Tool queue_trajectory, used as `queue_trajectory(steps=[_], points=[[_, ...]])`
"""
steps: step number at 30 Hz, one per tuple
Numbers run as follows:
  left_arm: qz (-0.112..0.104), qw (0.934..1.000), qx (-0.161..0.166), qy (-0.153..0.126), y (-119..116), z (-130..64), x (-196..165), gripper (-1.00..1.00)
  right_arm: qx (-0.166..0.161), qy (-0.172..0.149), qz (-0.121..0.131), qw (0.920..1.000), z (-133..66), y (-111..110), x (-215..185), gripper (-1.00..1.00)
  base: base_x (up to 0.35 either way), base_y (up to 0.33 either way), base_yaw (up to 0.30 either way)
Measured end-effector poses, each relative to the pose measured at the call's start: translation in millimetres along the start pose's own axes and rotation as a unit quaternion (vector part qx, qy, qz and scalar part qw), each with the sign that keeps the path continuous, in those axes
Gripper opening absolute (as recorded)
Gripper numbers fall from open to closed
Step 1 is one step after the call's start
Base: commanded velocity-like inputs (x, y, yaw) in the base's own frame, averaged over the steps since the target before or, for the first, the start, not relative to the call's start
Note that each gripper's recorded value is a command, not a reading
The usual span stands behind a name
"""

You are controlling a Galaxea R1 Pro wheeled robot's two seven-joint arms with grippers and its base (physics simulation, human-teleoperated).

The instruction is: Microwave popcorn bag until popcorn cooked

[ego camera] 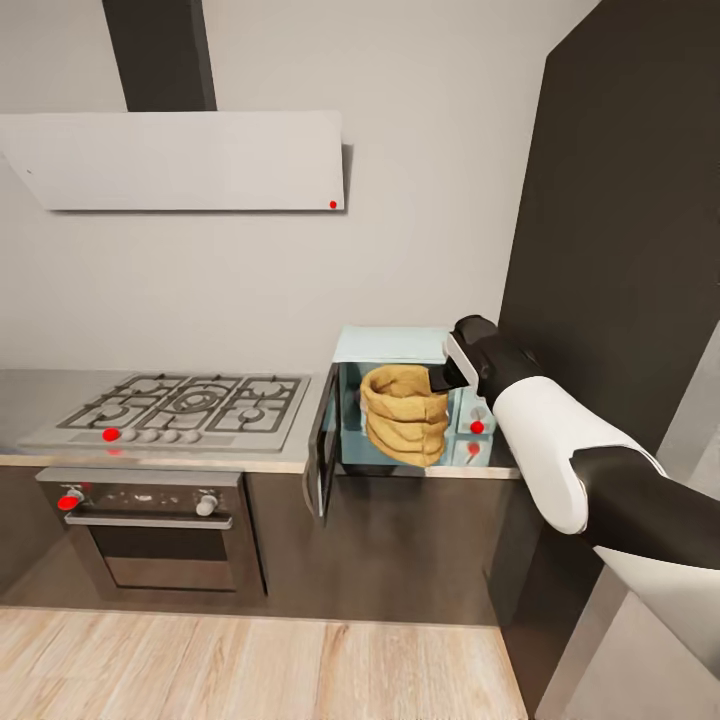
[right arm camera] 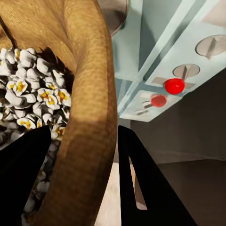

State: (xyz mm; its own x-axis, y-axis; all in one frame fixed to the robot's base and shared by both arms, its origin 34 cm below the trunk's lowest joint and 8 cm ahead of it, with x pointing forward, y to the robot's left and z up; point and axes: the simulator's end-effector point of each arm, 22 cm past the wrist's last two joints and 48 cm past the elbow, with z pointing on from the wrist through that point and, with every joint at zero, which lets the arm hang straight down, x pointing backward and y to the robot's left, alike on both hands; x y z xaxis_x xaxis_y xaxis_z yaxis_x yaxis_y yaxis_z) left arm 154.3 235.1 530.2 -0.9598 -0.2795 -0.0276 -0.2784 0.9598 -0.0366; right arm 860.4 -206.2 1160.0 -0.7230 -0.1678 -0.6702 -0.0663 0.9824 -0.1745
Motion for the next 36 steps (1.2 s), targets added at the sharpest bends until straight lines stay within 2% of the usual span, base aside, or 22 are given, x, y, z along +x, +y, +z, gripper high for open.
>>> queue_trajectory(steps=[2, 4, 6, 29, 36], points=[[0.0, 1.0, 0.0, 0.0, 0.0, 0.0, 0.0, 1.0, -0.002, 0.013, -0.002, 0.9999, 5.7, 2.4, 9.1, -1.0, 0.0, 0.0, 0.0], [0.0, 1.0, 0.0, 0.0, -0.1, 0.0, -0.2, 1.0, -0.003, 0.043, -0.006, 0.9991, 18.0, 4.1, 31.1, -1.0, 0.0, 0.0, 0.0], [0.0, 1.0, 0.0, 0.0, -0.1, 0.0, -0.2, 1.0, -0.003, 0.054, -0.007, 0.9985, 22.0, 4.9, 39.1, -1.0, 0.0, 0.0, 0.0], [0.001, 1.0, 0.0, 0.0, 0.2, 0.0, -0.4, 1.0, -0.004, 0.051, -0.004, 0.9987, 21.0, 4.1, 37.0, -1.0, 0.0, 0.0, 0.0], [0.001, 1.0, 0.0, 0.0, -0.1, 0.0, -0.3, 1.0, -0.023, 0.053, 0.01, 0.9983, 21.5, 11.8, 38.4, -1.0, 0.0, 0.0, 0.0]])
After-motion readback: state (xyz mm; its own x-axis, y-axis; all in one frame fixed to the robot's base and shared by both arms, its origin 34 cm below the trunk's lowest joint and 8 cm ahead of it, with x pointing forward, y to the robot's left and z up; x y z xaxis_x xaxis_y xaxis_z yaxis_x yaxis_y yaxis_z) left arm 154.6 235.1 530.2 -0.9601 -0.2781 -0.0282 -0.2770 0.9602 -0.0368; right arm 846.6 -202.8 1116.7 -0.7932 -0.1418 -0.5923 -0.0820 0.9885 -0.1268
